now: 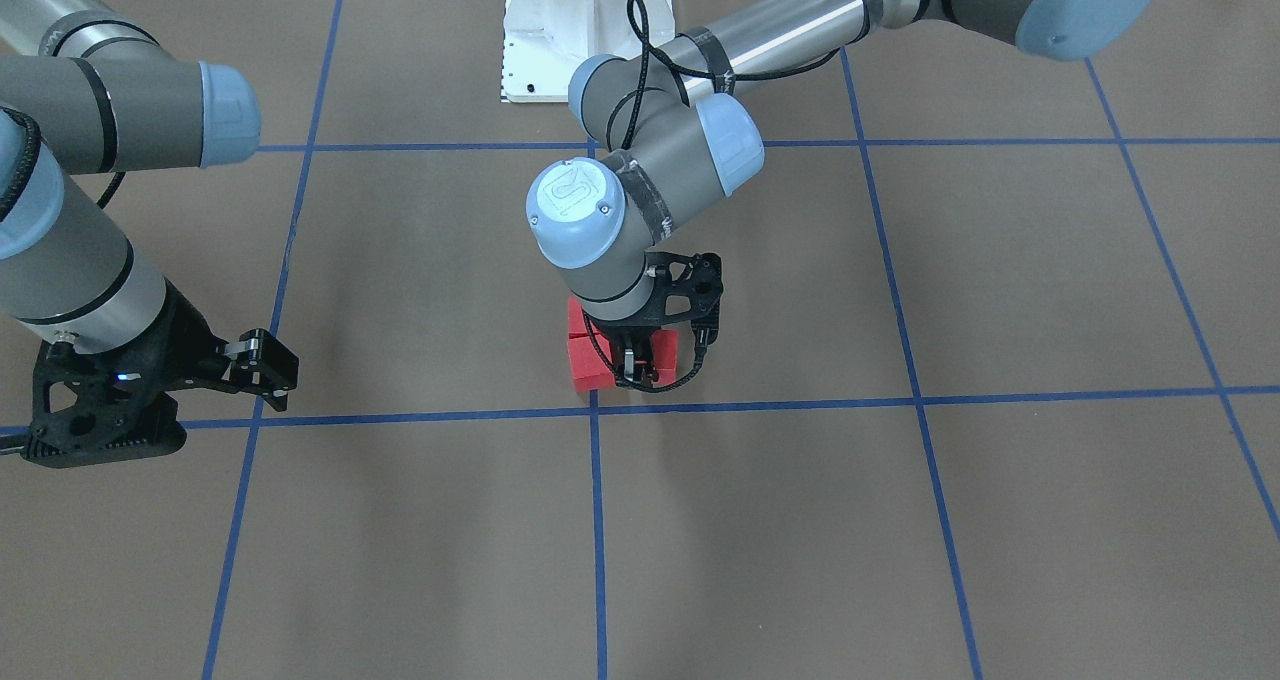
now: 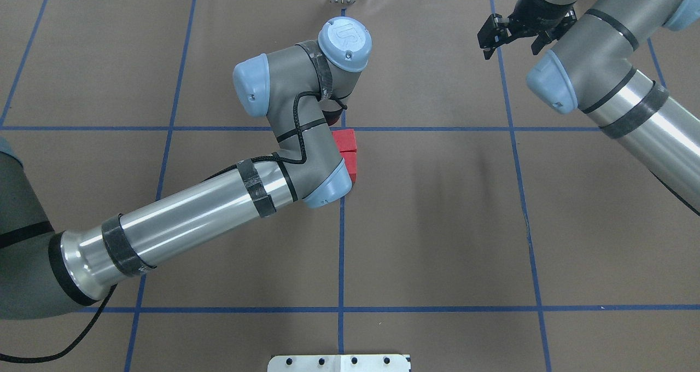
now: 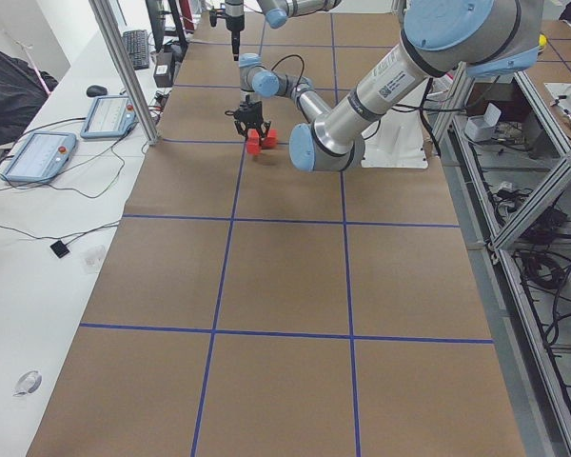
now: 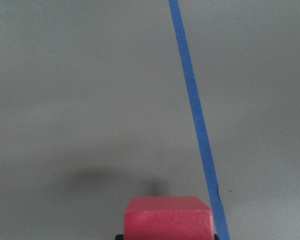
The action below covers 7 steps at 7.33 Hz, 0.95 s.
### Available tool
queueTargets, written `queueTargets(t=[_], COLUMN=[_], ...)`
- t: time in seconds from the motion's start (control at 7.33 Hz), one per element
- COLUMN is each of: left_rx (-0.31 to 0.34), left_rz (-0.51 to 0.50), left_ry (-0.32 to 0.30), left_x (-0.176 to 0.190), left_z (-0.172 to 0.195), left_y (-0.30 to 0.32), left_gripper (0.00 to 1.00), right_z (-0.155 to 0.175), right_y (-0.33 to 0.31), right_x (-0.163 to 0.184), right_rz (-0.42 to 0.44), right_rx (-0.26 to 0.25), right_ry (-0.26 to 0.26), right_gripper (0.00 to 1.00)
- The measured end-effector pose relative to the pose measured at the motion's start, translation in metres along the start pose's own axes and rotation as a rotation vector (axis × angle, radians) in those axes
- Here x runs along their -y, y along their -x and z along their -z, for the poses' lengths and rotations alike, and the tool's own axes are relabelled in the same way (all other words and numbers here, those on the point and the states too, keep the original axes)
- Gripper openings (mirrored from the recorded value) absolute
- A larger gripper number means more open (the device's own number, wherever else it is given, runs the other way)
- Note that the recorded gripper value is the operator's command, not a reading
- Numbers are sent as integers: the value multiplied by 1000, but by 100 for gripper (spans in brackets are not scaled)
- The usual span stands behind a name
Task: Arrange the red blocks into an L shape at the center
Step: 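Lower the held cube beside the center pair, nearer the left gripper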
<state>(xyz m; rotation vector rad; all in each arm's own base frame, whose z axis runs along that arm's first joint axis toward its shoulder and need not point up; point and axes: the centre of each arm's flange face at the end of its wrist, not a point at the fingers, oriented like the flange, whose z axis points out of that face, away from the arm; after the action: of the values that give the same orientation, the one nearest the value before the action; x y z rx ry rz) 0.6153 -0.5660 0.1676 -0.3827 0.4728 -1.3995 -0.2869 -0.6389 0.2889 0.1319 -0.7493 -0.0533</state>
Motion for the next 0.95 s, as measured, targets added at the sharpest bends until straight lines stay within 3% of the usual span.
queueTargets(t=[0.95], left_rx=[15], left_rz=[-8], left_ry=[-7], left_x=[-19], left_z=[-7], left_y=[2], left_gripper=[0], right_z=[0], right_y=[0], right_x=[0], right_rz=[0], right_rx=[0], right_ry=[1], right_gripper=[99])
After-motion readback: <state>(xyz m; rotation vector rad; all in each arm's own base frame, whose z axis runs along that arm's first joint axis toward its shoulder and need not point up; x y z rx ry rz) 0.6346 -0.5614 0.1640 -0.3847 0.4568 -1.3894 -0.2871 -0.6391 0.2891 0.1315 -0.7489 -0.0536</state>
